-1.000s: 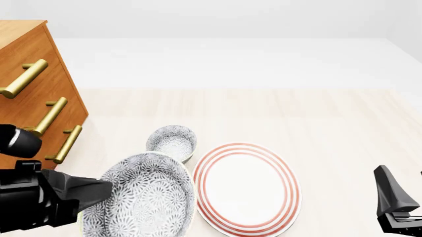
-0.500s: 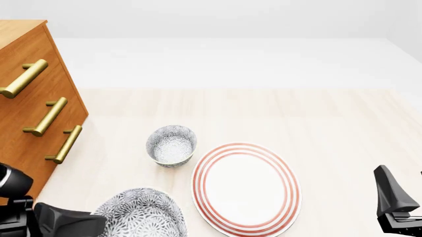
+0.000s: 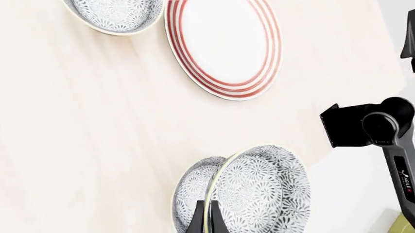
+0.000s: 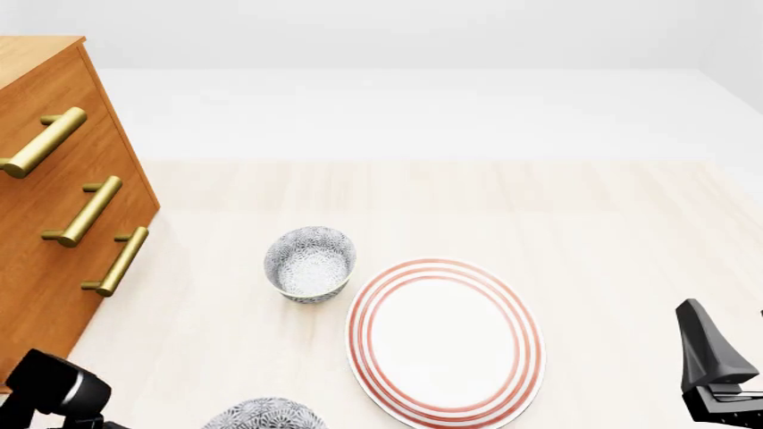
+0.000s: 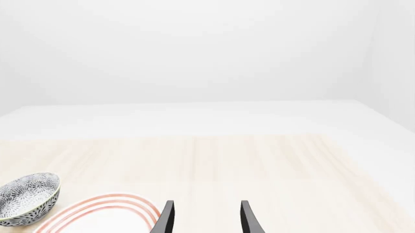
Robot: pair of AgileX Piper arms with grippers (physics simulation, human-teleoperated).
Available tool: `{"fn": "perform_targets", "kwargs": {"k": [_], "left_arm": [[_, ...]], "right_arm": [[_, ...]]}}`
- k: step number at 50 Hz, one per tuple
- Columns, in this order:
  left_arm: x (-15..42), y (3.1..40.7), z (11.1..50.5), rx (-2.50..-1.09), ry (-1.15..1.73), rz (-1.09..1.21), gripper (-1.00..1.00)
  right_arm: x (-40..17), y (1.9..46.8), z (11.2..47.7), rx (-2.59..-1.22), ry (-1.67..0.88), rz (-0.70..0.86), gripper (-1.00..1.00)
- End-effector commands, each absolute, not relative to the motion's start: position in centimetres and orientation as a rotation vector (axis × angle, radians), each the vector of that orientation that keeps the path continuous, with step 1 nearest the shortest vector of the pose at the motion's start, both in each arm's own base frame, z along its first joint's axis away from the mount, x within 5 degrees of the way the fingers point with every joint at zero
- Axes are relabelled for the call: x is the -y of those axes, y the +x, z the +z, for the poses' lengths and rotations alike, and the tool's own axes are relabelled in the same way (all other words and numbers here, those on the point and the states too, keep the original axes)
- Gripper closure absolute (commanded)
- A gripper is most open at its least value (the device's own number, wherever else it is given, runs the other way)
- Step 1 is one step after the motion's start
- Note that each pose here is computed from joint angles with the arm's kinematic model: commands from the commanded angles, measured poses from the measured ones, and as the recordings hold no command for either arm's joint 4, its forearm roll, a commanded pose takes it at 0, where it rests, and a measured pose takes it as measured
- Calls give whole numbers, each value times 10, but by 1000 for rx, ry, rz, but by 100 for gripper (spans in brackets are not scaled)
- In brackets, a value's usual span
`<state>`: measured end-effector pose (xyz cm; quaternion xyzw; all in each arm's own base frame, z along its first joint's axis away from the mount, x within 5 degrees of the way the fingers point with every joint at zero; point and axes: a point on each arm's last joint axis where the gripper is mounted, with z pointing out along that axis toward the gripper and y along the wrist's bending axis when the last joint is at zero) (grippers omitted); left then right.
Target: Stack the bowl in the middle on the bowl at the back.
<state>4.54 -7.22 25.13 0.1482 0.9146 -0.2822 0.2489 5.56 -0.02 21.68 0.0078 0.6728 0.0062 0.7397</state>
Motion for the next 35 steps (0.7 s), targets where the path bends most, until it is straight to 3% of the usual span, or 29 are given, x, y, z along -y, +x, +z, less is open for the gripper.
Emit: {"fn": "perform_targets", "kwargs": {"k": [1, 21, 22, 35], "left_arm": [[74, 44, 233, -2515, 402, -780, 100], [73, 43, 215, -2548, 401, -756, 100], [73, 43, 216, -2548, 403, -754, -100], [74, 43, 216, -2550, 407, -760, -100]], "right_arm": [[0, 56, 217, -1476, 17, 13, -100], [0, 56, 217, -1475, 16, 14, -100], [0, 56, 217, -1476, 15, 14, -100], [0, 56, 217, -1475, 15, 14, -100]]}}
